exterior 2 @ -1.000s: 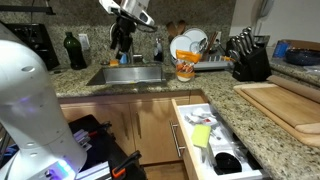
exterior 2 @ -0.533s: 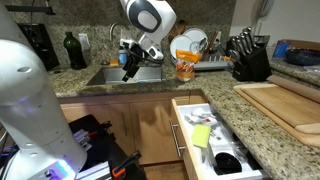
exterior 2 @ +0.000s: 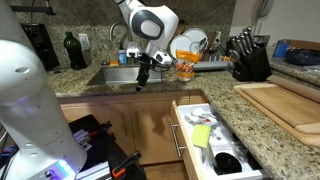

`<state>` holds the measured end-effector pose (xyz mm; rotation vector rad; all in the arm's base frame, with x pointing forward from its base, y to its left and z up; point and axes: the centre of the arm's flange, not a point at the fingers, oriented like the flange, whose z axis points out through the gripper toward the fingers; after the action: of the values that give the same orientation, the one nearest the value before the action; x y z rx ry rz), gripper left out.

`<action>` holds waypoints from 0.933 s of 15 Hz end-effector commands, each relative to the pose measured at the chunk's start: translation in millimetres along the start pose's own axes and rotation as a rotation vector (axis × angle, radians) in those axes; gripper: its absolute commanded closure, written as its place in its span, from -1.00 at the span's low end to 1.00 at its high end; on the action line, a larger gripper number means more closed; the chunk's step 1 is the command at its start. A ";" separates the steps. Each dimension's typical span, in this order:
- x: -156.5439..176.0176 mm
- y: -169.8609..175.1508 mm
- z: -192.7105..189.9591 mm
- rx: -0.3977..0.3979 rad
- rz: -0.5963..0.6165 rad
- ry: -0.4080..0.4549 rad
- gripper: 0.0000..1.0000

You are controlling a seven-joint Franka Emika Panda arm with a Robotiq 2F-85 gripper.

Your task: Close the drawer

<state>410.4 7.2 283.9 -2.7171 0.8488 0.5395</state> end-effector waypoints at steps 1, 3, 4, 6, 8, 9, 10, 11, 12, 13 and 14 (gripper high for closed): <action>26.8 37.7 15.3 -0.035 0.129 0.157 -1.00; 30.7 50.9 16.9 -0.035 0.226 0.219 -1.00; 28.0 54.4 16.1 -0.018 0.284 0.155 -1.00; 29.7 48.7 14.8 -0.018 0.247 0.142 -1.00; 29.7 49.7 14.6 -0.018 0.252 0.135 -1.00; 29.5 48.9 14.5 -0.018 0.250 0.135 -1.00; 40.6 54.7 25.5 -0.045 0.293 0.147 -1.00; 47.9 61.7 33.3 -0.070 0.329 0.152 -1.00; 58.0 74.1 43.7 -0.093 0.384 0.166 -1.00; 63.8 83.0 50.6 -0.108 0.422 0.166 -1.00; 72.0 93.8 56.0 -0.119 0.457 0.173 -1.00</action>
<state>396.9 -56.8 230.1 -2.7157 1.4003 0.4301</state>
